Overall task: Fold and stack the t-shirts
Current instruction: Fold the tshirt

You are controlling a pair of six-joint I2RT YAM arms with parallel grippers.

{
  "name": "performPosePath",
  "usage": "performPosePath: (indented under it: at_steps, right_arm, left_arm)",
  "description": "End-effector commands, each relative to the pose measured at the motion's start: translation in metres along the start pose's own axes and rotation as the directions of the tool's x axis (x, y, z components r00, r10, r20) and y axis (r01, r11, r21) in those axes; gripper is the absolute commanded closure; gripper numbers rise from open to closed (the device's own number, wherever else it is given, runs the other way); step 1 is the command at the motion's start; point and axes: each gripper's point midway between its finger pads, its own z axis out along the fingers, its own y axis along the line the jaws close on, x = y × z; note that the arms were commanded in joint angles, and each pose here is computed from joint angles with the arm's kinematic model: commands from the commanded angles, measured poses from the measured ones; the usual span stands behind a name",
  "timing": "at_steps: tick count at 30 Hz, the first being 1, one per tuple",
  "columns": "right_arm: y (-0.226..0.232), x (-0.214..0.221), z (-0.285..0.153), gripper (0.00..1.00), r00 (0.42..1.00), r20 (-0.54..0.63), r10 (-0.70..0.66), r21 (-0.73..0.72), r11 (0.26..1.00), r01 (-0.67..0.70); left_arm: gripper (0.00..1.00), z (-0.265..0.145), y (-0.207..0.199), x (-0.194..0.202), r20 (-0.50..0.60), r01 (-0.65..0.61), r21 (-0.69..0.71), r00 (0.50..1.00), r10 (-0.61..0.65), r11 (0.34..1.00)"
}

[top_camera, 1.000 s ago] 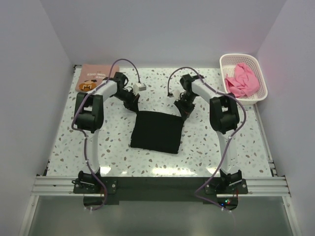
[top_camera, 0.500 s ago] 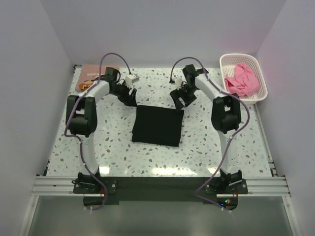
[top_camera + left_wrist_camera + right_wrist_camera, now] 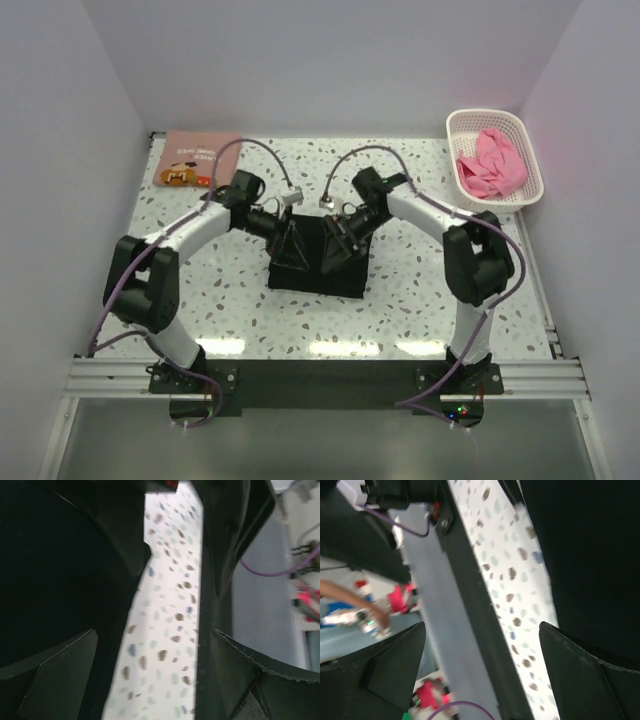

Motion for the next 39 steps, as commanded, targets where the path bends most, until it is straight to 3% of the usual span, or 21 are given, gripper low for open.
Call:
performPosePath:
  at_steps: [1,2,6,9,12,19,20,22,25,28,29,31,32,35,36,37,39]
  right_arm:
    - [0.011,0.026,0.044,0.02,0.987,-0.105,0.119,-0.181,0.974,-0.137]
    - [0.005,0.031,0.05,0.01,0.982,-0.116,0.152,-0.17,0.971,-0.17]
    - [-0.053,0.055,0.06,0.01,0.956,-0.129,0.263,-0.095,0.956,-0.276]
    - [-0.095,0.072,0.058,0.02,0.922,-0.158,0.353,-0.05,0.93,-0.365]
    - [-0.122,0.089,0.05,0.03,0.887,-0.164,0.431,-0.029,0.897,-0.441]
    - [-0.138,0.109,0.042,0.04,0.854,-0.18,0.488,0.038,0.871,-0.489]
    - [-0.139,0.11,0.041,0.04,0.857,-0.179,0.483,0.051,0.874,-0.483]
    - [-0.133,0.105,0.034,0.04,0.864,-0.179,0.471,0.058,0.882,-0.468]
    - [-0.116,0.078,0.014,0.04,0.914,-0.153,0.376,0.052,0.926,-0.373]
    - [-0.093,0.044,-0.011,0.04,0.963,-0.112,0.243,0.067,0.969,-0.237]
    - [-0.087,0.026,-0.021,0.04,0.983,-0.088,0.159,0.079,0.985,-0.152]
    - [-0.077,0.015,-0.033,0.04,0.992,-0.082,0.096,0.117,0.989,-0.086]
    - [-0.066,-0.001,-0.042,0.05,0.998,-0.054,0.02,0.147,0.989,-0.012]
    - [-0.058,-0.027,-0.053,0.07,0.99,-0.016,-0.14,0.306,0.942,0.138]
    - [-0.061,-0.044,-0.053,0.07,0.976,0.008,-0.216,0.368,0.908,0.199]
    - [-0.057,-0.05,-0.051,0.08,0.964,0.001,-0.268,0.409,0.879,0.244]
    - [-0.052,-0.056,-0.04,0.09,0.926,-0.081,-0.369,0.523,0.775,0.354]
  left_arm:
    - [0.0,0.029,-0.023,0.032,-0.04,0.249,0.194,0.968,-0.246,0.949]
    - [0.0,0.033,-0.022,0.041,-0.063,0.337,0.191,0.942,-0.331,0.922]
    - [0.0,0.042,0.017,0.085,-0.113,0.479,0.119,0.877,-0.467,0.87]
    - [0.0,0.034,0.058,0.118,-0.091,0.6,0.049,0.799,-0.594,0.799]
    - [0.0,0.024,0.085,0.141,-0.069,0.658,0.006,0.752,-0.656,0.753]
    - [0.0,0.014,0.077,0.156,-0.094,0.654,-0.012,0.753,-0.652,0.757]
    - [0.0,0.008,0.074,0.151,-0.083,0.616,-0.014,0.785,-0.614,0.788]
    - [0.0,0.001,0.067,0.148,-0.087,0.591,-0.026,0.802,-0.59,0.807]
    - [0.0,-0.018,0.06,0.131,-0.061,0.518,-0.04,0.852,-0.519,0.855]
    - [0.0,-0.04,0.065,0.101,-0.045,0.326,-0.147,0.941,-0.336,0.934]
    - [0.0,-0.053,0.066,0.076,-0.023,0.219,-0.209,0.973,-0.228,0.953]
    - [0.0,-0.076,0.086,0.051,-0.039,0.067,-0.384,0.995,-0.089,0.921]
    - [0.0,-0.095,0.086,0.02,-0.032,-0.033,-0.463,0.999,0.021,0.886]
    - [0.0,-0.144,0.094,-0.032,-0.046,-0.174,-0.653,0.981,0.19,0.737]
    - [0.0,-0.162,0.1,-0.048,-0.038,-0.183,-0.723,0.973,0.227,0.666]
    - [0.0,-0.173,0.1,-0.059,0.024,-0.122,-0.761,0.976,0.216,0.637]
    - [0.0,-0.206,0.102,-0.077,0.123,-0.025,-0.826,0.967,0.224,0.563]
